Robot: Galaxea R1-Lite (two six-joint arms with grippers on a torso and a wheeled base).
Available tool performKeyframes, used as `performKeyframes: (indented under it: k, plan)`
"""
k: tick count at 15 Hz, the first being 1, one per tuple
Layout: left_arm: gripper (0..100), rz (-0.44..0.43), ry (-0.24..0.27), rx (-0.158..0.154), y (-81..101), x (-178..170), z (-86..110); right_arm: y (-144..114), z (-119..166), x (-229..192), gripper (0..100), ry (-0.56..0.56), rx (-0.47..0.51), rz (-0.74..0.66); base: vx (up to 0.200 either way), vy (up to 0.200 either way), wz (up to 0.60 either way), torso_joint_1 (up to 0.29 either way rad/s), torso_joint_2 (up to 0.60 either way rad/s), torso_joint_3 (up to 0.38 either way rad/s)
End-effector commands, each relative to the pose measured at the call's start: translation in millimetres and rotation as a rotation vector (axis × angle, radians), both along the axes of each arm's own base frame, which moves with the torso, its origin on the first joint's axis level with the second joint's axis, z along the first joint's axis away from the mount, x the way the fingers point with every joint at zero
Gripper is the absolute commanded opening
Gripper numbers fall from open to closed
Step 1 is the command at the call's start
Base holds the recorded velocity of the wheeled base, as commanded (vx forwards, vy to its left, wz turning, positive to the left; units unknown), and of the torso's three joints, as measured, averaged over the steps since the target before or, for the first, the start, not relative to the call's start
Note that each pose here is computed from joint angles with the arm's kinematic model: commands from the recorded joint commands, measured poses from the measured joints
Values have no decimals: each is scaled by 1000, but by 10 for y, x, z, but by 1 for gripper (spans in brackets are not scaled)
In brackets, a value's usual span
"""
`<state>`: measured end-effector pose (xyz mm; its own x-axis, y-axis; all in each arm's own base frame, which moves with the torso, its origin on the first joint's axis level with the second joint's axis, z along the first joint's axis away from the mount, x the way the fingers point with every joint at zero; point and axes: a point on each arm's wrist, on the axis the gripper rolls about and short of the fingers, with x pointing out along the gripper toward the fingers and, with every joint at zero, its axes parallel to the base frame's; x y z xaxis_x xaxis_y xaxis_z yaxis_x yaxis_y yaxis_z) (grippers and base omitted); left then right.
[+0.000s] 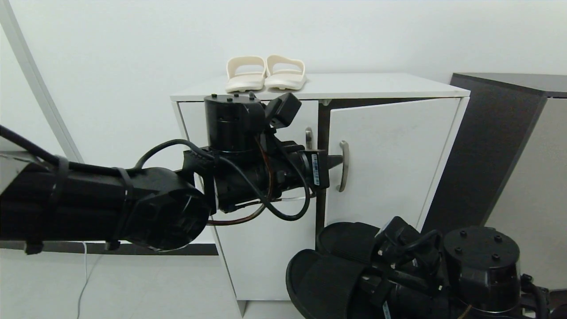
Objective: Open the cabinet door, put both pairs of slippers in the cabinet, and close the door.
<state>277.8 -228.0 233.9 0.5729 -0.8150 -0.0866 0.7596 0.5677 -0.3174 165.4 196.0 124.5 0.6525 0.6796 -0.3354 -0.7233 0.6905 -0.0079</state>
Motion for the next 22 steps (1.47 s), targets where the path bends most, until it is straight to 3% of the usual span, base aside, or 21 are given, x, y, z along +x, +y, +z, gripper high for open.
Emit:
performKeyframes:
  k: [1,5,11,13,19,22]
  plan:
    - [0,20,-16,-17,108,-36,95,2,1,-4,0,-1,0,2,0,0,0,0,0,0]
    - [0,77,10,-45,276,104,114,1,5,-5,0,-3,0,1,0,0,0,0,0,0]
    - [0,61,22,-66,222,547,20,2,-4,-9,0,-1,-4,3,0,0,0,0,0,0]
    - [0,65,33,-101,175,650,46,-2,-11,-13,0,1,-6,3,0,0,0,0,0,0]
    - [0,59,29,-106,89,734,18,40,-36,-69,0,9,-15,28,-33,0,0,0,0,1]
    - [0,-18,30,-94,-98,409,0,46,-37,-79,0,10,-17,33,-200,0,0,4,-1,2]
